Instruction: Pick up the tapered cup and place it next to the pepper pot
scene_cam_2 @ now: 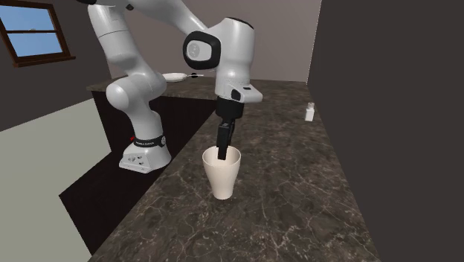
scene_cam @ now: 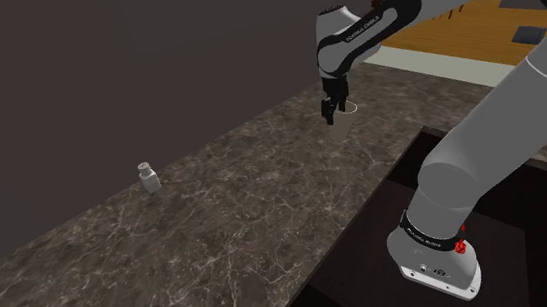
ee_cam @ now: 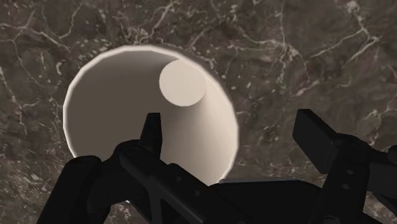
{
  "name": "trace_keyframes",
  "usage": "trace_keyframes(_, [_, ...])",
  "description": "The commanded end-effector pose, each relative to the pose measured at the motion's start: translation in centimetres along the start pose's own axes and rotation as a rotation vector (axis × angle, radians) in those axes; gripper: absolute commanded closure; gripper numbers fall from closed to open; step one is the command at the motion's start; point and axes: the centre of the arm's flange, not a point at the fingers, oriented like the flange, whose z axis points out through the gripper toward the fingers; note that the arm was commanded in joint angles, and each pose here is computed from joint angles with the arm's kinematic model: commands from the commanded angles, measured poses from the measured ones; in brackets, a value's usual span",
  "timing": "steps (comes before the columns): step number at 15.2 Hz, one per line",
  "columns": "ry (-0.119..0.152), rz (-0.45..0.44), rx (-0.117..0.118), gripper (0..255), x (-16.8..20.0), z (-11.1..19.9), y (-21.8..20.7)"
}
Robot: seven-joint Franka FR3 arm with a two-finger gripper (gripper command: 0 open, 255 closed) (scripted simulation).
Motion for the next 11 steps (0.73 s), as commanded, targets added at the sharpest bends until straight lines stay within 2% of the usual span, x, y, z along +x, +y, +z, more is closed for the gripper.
trace_keyframes(1, [0.000,0.000,0.000,0,-0.05,0.83,-0.03])
trace_keyframes(8, [0.000,0.000,0.000,0,-0.05,0.83,-0.03])
trace_keyframes(9, [0.000,0.000,0.000,255,-0.05,0.83,-0.03])
trace_keyframes(11, [0.000,0.000,0.000,255,-0.05,0.83,-0.03])
